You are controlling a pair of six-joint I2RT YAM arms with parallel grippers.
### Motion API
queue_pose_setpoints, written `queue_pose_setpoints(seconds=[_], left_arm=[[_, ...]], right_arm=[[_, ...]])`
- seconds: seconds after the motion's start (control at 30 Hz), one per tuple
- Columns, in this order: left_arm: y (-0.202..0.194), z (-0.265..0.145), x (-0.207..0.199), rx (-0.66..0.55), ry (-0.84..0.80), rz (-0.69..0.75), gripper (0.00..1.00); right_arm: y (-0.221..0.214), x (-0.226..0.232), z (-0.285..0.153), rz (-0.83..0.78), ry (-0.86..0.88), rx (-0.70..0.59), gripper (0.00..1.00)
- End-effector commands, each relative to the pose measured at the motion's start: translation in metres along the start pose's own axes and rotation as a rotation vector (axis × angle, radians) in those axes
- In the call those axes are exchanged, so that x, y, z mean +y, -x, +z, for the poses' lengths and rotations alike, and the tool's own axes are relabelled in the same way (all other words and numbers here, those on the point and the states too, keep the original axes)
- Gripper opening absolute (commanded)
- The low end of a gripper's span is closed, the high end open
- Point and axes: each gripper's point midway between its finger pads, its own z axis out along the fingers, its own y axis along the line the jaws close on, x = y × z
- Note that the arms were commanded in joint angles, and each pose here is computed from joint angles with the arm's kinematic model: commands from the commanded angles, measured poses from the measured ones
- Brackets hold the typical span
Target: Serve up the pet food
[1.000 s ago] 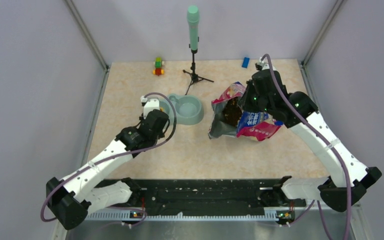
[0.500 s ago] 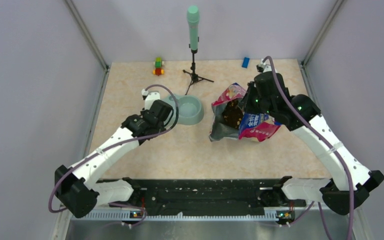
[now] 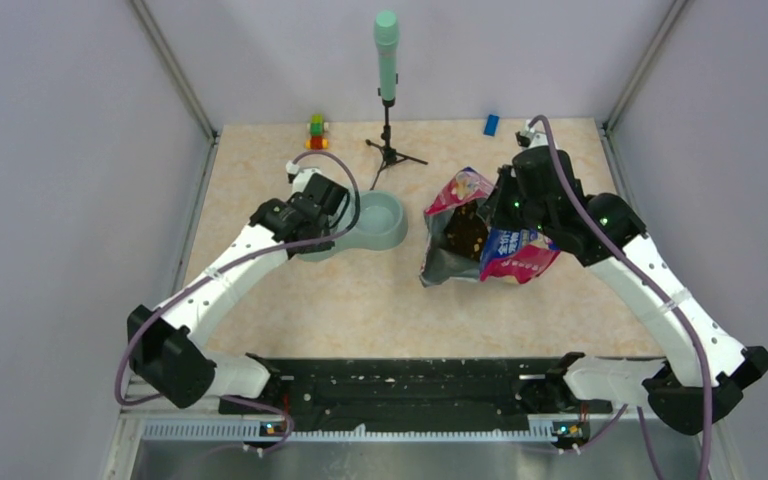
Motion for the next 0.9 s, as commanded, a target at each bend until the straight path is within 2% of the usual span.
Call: queue_pose_setpoints(seconds=[0.0,0.17,0.37,0.67,0.87], left_arm=[[0.008,-0.004,0.001,0.042,0.004,-0.035,0.0],[0.006,0.0,0.002,0.089,0.031,-0.058,0.0],[0.01,-0.002,0.018,0.163,0.184,-0.076,0.0],[0.017,-0.006,-0.011,0.216,0.035,-0.138,0.0],[0.03,-0.021,-0.017,0.203,-0.033,-0.187,0.0]], right_arm=[[0.024,0.021,-0.022,0.041,0.122,-0.101,0.0],[0.024,0.019,-0.025,0.042,0.117,-0.106,0.0],[0.026,0.011,-0.033,0.04,0.093,-0.124,0.0],[0.027,0.005,-0.041,0.047,0.079,-0.139,0.0],[0.026,0.006,-0.041,0.047,0.087,-0.139,0.0]])
